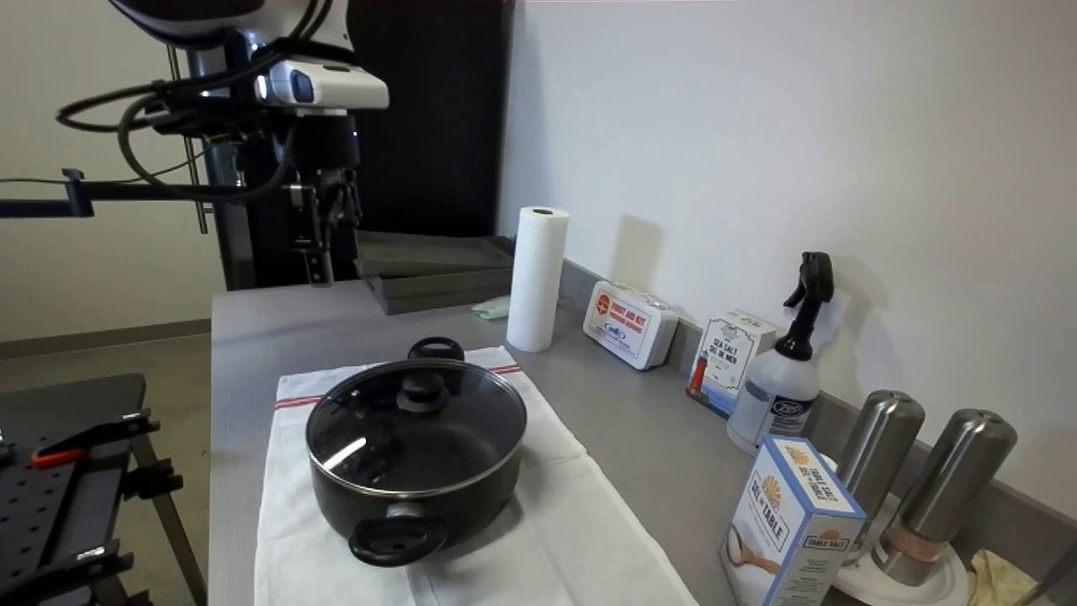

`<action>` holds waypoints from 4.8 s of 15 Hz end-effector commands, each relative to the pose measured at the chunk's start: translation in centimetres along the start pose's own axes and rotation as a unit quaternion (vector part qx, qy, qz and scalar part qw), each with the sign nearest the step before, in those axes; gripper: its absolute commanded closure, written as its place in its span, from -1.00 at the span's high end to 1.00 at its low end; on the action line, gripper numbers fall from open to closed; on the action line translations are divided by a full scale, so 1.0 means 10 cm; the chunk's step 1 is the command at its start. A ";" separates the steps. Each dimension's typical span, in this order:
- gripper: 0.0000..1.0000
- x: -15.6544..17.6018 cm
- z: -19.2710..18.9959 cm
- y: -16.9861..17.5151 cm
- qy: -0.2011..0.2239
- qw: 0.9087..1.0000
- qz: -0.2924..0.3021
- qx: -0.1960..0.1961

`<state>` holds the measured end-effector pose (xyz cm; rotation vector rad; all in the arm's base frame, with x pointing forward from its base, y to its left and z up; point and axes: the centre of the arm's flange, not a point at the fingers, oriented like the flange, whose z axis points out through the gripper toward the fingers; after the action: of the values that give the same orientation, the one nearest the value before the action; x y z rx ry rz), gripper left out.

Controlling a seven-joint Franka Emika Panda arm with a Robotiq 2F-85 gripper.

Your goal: Remove the lid from the pot

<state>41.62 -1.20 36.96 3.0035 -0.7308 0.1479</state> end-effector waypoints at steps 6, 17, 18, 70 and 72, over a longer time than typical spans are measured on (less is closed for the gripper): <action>1.00 0.35 0.51 0.29 -0.009 0.998 0.056 -0.026; 1.00 0.88 0.94 0.41 0.009 0.997 0.078 0.016; 1.00 0.91 0.98 0.39 0.008 0.997 0.078 0.017; -0.50 -0.91 0.62 -1.28 0.037 0.980 -0.197 -0.006; -0.50 -0.96 0.71 -1.39 0.036 0.977 -0.212 0.003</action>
<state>39.54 13.52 29.36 3.0242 -0.1385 0.2076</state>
